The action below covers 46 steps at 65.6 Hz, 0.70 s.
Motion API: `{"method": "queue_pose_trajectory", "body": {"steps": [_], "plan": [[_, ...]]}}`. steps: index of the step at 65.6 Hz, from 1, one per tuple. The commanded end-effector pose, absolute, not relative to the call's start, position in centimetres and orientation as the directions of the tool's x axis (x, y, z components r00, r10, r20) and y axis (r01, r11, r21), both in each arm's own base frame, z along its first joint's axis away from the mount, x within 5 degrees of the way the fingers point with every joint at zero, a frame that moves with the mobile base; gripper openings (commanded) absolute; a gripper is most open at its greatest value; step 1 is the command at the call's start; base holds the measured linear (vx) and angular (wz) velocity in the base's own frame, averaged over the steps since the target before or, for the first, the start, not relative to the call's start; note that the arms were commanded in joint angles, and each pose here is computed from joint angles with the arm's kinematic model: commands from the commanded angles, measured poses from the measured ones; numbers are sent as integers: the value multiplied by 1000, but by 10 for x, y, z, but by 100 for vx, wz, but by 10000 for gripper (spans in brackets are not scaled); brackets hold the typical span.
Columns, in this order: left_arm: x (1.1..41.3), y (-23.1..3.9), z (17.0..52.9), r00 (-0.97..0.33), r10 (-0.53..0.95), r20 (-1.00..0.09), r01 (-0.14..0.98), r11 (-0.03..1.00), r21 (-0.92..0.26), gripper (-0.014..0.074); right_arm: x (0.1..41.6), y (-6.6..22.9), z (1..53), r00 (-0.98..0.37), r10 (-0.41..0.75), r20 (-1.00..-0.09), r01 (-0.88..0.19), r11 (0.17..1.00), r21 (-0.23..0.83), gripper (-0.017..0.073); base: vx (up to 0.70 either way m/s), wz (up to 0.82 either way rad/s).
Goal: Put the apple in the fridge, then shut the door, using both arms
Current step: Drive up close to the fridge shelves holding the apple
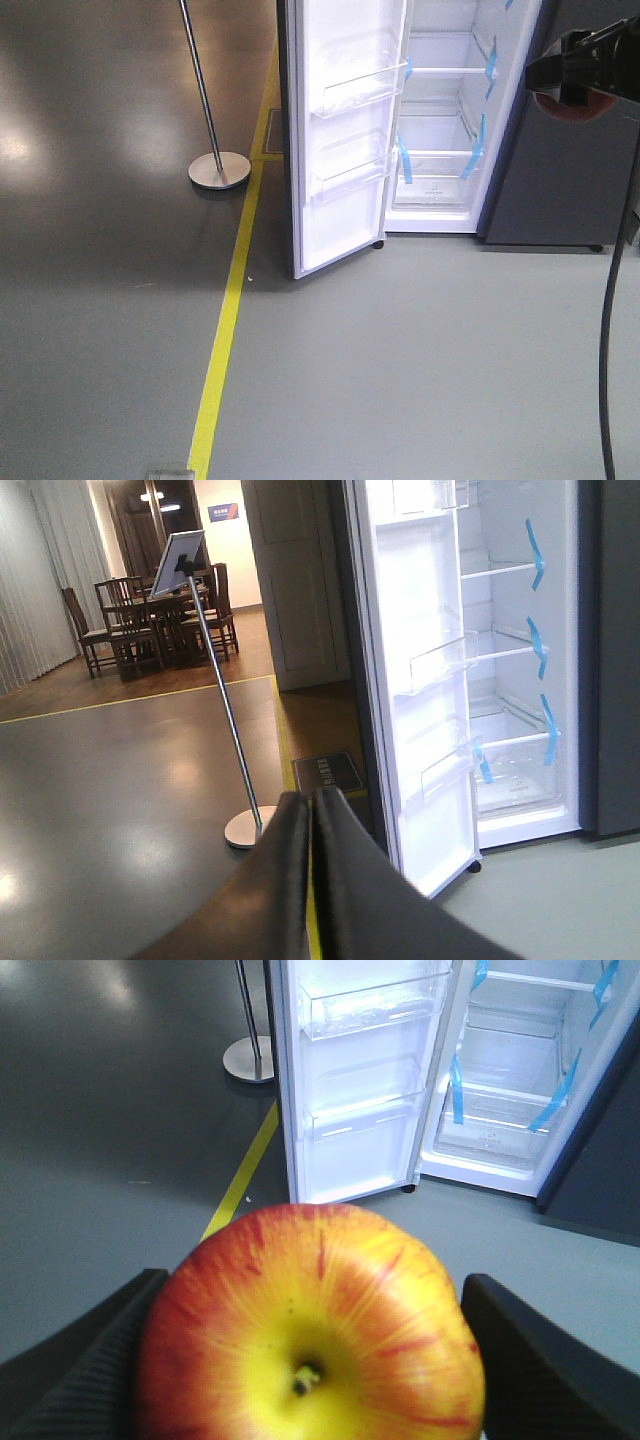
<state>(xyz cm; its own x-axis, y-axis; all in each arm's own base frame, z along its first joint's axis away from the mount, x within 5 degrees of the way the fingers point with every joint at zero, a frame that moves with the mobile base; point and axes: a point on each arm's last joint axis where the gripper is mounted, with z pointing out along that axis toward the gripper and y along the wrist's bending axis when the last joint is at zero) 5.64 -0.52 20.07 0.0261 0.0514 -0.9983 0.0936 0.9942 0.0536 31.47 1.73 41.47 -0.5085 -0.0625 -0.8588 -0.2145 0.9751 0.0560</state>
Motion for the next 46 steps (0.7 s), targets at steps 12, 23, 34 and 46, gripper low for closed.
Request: {"method": "queue_pose_trajectory", "body": {"steps": [12, 23, 34, 46], "plan": [[54, -5, 214, 129, 23, -991, 95, 995, 35, -7, 307, 16, 442, -386, -40, -922, -200, 979, 40, 102, 10, 1], [54, -5, 214, 129, 23, -991, 95, 995, 35, -7, 307, 16, 442, -386, -40, -922, -200, 979, 40, 102, 9, 1], [54, -5, 214, 129, 23, -991, 95, 995, 35, -7, 307, 16, 442, -386, -40, -922, -200, 979, 40, 102, 8, -1], [54, -5, 214, 129, 23, -991, 95, 995, 35, -7, 307, 16, 442, -386, -40, -922, -200, 979, 40, 102, 7, -1]]}}
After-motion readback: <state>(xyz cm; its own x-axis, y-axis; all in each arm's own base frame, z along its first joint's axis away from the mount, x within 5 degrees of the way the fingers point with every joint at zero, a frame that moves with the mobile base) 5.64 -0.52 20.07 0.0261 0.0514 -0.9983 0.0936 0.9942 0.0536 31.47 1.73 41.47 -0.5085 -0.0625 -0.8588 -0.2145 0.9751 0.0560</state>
